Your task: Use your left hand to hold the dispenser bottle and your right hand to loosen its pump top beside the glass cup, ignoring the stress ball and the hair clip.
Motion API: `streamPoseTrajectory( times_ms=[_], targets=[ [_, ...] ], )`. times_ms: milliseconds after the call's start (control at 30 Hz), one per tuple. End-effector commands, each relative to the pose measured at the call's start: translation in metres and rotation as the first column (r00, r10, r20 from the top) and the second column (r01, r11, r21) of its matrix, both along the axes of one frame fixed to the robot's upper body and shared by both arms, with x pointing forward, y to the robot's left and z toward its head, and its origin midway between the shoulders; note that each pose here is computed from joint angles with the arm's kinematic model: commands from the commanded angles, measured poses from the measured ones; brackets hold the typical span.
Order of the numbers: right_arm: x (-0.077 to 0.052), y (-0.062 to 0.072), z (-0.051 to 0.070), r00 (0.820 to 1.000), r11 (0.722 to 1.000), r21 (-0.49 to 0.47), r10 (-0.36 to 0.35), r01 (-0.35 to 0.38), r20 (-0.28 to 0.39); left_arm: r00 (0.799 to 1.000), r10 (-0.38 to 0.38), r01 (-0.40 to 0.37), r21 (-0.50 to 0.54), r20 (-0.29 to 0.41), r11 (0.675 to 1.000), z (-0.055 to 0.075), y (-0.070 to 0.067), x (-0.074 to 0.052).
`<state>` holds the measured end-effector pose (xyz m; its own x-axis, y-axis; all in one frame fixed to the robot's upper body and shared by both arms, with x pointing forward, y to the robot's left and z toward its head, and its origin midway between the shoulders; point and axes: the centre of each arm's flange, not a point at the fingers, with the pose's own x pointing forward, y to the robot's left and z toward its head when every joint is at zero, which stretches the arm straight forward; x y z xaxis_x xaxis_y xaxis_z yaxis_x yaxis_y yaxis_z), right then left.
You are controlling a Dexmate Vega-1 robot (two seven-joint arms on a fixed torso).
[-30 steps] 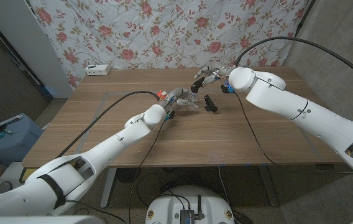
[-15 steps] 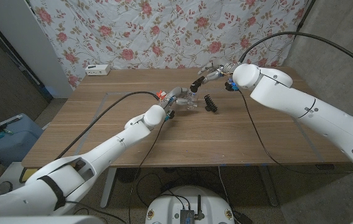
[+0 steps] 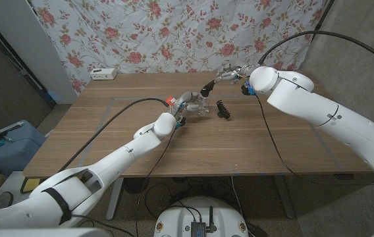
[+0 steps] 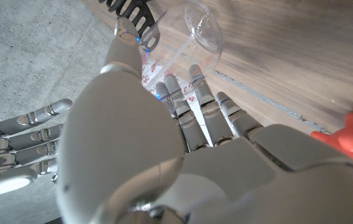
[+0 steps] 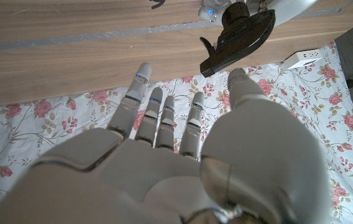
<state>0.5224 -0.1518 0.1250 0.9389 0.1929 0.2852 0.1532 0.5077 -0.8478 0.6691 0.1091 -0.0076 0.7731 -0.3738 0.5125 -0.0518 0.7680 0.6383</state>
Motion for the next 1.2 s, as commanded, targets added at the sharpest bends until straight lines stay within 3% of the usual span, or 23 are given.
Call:
streamPoseTrajectory(
  times_ms=[33, 733, 1200],
  targets=[
    [-0.003, -0.005, -0.008, 0.998, 0.999, 0.043, -0.01, 0.007, 0.062, 0.999, 0.017, -0.016, -0.029, 0.034, 0.999, -0.001, -0.001, 0.001],
    [-0.006, 0.008, -0.011, 0.985, 0.985, -0.057, -0.158, 0.161, 0.065, 0.997, 0.036, -0.031, -0.064, 0.072, 0.997, -0.004, -0.008, 0.007],
    [-0.007, 0.015, -0.016, 0.985, 0.986, -0.05, -0.156, 0.159, 0.074, 0.997, 0.036, -0.031, -0.062, 0.07, 0.998, -0.004, -0.009, 0.008]
  ],
)
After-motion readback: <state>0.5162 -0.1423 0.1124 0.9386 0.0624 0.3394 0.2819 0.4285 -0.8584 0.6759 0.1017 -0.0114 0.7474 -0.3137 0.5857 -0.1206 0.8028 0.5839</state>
